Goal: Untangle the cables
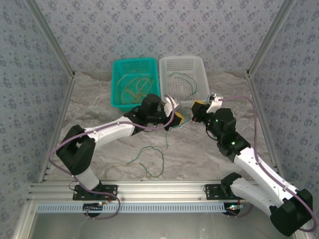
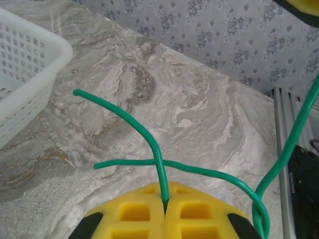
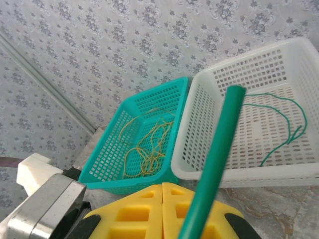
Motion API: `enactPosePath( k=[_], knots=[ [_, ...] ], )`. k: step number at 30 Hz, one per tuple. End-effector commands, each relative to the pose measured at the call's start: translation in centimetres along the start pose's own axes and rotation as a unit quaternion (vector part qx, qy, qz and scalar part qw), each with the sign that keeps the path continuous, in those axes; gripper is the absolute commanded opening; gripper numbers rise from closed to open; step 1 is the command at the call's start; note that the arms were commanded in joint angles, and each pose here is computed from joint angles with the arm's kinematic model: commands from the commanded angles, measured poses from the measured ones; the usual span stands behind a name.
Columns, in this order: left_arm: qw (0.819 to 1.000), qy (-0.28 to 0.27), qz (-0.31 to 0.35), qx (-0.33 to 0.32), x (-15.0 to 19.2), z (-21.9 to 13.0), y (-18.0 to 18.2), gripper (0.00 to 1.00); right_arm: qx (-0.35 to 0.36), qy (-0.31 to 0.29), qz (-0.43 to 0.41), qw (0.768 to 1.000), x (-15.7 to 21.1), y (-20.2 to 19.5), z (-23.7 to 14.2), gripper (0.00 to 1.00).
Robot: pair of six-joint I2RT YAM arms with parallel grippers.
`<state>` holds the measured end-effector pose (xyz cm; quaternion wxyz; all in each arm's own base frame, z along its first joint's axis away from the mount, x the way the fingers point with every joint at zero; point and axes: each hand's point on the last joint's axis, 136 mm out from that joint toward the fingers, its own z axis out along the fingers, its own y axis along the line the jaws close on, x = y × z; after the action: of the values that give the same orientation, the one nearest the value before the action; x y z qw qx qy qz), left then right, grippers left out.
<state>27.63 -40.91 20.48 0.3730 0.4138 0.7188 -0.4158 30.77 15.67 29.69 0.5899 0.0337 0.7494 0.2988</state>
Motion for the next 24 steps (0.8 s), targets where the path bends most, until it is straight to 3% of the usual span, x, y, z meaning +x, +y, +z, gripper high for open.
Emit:
enactPosePath(
  k=[1,11,17,24],
  knots=[
    [0.999,-0.029,0.018,-0.033,-2.6,-1.8,0.0,0.0,0.035,-0.038,0.011,0.999,-1.8,-1.3,-1.1,0.0],
    [0.972,-0.194,0.002,-0.135,-9.0,-12.7,0.5,0.0,0.177,-0.086,0.092,0.976,-3.4,-8.2,-4.3,0.0],
    [0.934,-0.248,-0.028,-0.255,-7.1,-18.7,4.2,0.0,0.234,-0.1,0.138,0.957,-2.9,-11.9,-6.1,0.0],
    [0.888,-0.262,-0.082,-0.369,-2.7,-25.6,8.8,0.0,0.258,-0.113,0.154,0.947,-3.4,-13.9,-7.6,0.0]
  ],
)
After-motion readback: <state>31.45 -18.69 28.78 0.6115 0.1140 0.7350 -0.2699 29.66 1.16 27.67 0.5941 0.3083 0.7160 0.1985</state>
